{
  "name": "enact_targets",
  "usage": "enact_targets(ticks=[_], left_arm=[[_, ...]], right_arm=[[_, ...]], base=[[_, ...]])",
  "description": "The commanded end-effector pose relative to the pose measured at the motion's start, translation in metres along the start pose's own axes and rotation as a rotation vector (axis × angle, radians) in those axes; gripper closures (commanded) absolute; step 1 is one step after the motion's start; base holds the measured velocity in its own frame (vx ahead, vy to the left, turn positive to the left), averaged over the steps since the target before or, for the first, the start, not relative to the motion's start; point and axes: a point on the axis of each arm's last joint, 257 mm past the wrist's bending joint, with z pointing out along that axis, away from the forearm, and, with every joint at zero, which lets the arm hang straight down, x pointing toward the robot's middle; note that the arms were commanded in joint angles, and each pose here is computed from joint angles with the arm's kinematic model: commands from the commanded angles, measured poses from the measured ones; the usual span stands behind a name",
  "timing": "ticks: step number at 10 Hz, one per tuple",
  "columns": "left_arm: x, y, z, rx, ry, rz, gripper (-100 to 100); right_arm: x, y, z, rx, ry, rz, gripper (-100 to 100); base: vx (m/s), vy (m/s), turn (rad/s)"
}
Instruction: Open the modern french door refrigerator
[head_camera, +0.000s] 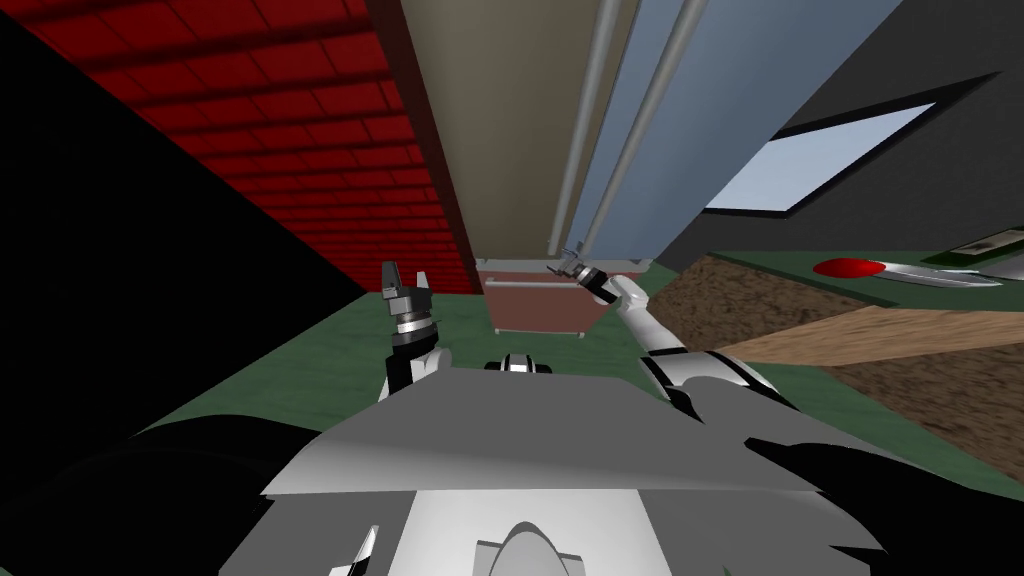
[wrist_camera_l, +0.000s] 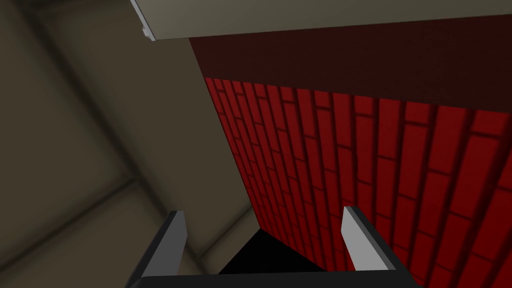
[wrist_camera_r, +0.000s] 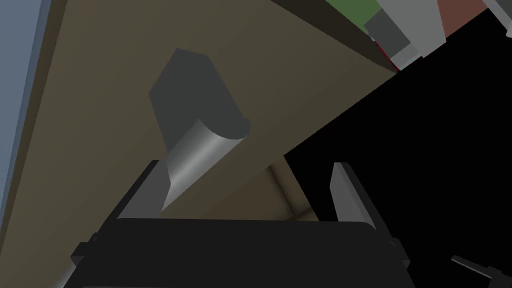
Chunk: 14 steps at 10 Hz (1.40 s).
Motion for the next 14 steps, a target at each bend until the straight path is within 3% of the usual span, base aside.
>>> enact_targets(ticks=[1,4,7,8,9,10,14], left_arm=[[0.0,0.0,0.0,0.0,0.0,0.0,0],[0.0,0.0,0.0,0.0,0.0,0.0,0],[0.0,0.0,0.0,0.0,0.0,0.0,0],[0.0,0.0,0.0,0.0,0.0,0.0,0],[0.0,0.0,0.0,0.0,0.0,0.0,0],[0.0,0.0,0.0,0.0,0.0,0.0,0],[0.0,0.0,0.0,0.0,0.0,0.0,0]], right_arm=[[0.012,-0.023,0.001,-0.014,0.062,-0.117,-100],[0.024,-0.051,-0.001,-0.025,0.122,-0.232,-100],[0.025,-0.053,-0.003,-0.021,0.129,-0.236,-100],[0.026,-0.054,-0.003,-0.019,0.13,-0.236,100],[0.035,-0.073,-0.012,0.025,0.171,-0.245,100],[0.035,-0.073,-0.012,0.025,0.171,-0.245,100],[0.058,-0.104,-0.031,0.099,0.256,-0.258,100]], base=[[0.036,0.118,-0.061],[0.024,0.095,-0.028],[0.021,0.045,-0.025],[0.008,-0.003,-0.014],[-0.148,0.193,-0.137],[-0.156,0.254,-0.133],[-0.157,0.237,-0.1]])
